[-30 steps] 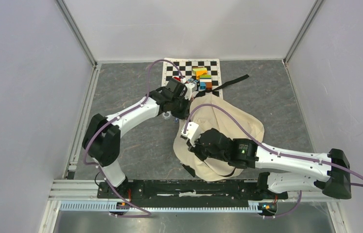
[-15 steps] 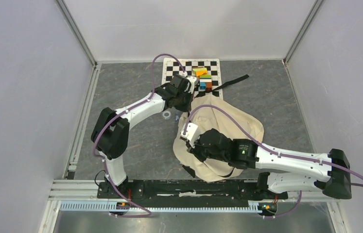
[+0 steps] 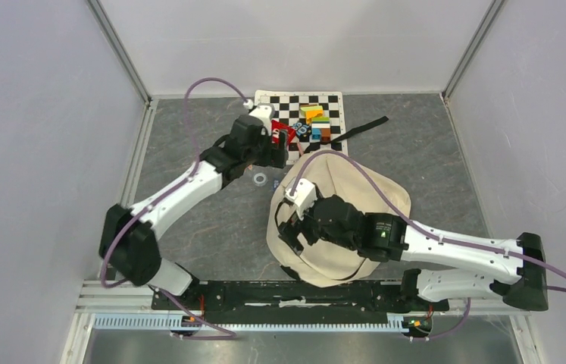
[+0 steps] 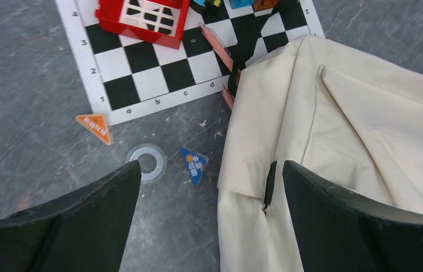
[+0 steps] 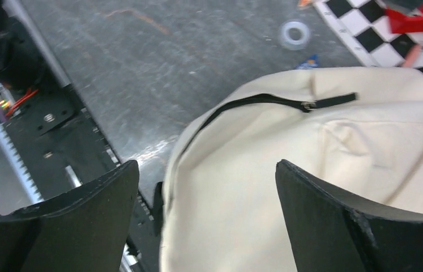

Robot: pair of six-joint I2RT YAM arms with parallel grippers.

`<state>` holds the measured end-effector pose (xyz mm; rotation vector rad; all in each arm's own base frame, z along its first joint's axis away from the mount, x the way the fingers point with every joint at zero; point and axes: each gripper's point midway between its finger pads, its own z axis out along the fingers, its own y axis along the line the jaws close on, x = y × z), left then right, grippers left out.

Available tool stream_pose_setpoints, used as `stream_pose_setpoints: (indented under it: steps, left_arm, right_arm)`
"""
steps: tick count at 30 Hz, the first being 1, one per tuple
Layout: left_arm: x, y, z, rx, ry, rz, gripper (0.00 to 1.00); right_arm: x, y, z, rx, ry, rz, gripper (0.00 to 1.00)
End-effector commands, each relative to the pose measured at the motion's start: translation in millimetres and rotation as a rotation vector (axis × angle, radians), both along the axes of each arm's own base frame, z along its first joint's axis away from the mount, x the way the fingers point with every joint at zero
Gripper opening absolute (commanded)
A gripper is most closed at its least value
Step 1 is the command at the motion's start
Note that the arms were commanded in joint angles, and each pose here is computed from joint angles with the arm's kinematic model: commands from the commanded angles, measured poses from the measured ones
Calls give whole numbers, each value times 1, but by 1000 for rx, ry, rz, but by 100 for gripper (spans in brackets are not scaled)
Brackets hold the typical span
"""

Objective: Pack the student bag
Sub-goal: Unzip the student bag at the center of the board.

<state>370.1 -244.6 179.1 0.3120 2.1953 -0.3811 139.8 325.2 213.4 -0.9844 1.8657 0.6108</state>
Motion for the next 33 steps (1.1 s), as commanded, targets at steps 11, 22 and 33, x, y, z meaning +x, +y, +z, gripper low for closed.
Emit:
stream_pose_setpoints:
  steps: [11,22,33]
  left_arm:
    - [-118,6,-8,-364,224,70,100]
    - [-181,8,-53,-366,353,134,100]
    - [-199,-16,-50,-518,392,28,88]
  right_arm:
    - [104,-148,-18,-53,87,-573,98]
    - [102,-254,-75,47,304,-916,98]
    - [71,-256,-102,181,450,-980,88]
